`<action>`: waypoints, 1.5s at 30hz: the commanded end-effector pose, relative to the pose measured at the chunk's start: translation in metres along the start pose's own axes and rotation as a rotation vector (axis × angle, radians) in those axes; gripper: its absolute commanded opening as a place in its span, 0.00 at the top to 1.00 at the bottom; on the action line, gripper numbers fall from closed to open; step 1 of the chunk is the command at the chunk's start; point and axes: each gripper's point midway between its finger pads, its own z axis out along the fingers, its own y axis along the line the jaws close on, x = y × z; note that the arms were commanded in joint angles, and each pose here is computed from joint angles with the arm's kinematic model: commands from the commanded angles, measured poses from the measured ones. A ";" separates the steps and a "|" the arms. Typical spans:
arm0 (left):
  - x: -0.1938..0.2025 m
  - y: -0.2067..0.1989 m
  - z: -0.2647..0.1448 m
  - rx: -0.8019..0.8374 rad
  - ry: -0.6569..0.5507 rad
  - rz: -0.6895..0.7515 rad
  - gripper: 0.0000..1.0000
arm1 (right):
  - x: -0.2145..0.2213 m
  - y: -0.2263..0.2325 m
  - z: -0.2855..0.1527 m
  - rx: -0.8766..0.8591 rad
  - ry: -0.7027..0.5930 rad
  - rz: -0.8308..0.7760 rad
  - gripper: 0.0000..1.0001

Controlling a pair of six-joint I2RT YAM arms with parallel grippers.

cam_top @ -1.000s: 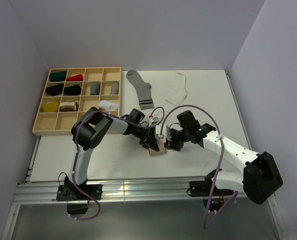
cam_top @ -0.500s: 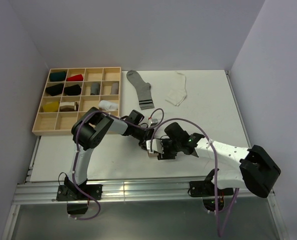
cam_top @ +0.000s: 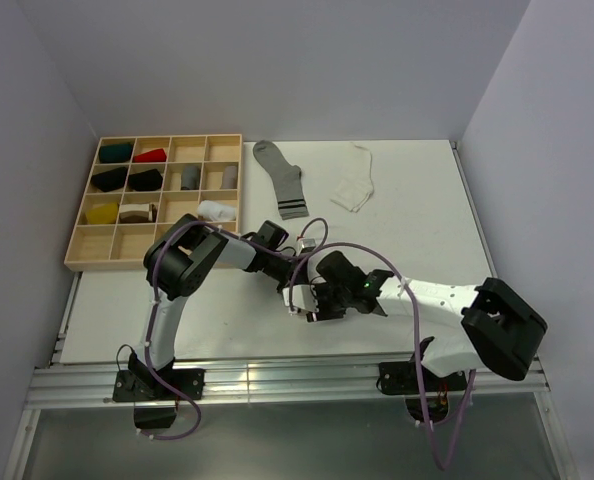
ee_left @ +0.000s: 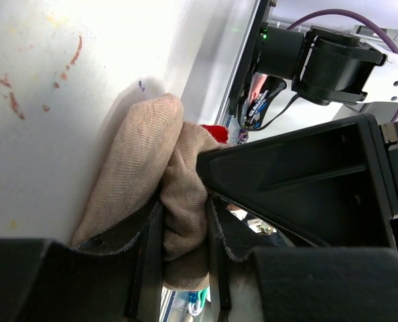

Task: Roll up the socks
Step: Roll the sock at the center of the board.

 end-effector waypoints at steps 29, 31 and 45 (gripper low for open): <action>-0.054 -0.009 -0.079 -0.210 -0.584 0.138 0.52 | 0.009 0.016 0.009 -0.171 0.104 0.073 0.87; -0.057 -0.012 -0.090 -0.230 -0.645 0.147 0.54 | 0.009 0.016 0.008 -0.171 0.104 0.072 0.87; -0.038 -0.045 -0.198 -0.506 -1.203 0.276 0.74 | -0.002 0.011 0.000 -0.373 0.101 0.187 0.87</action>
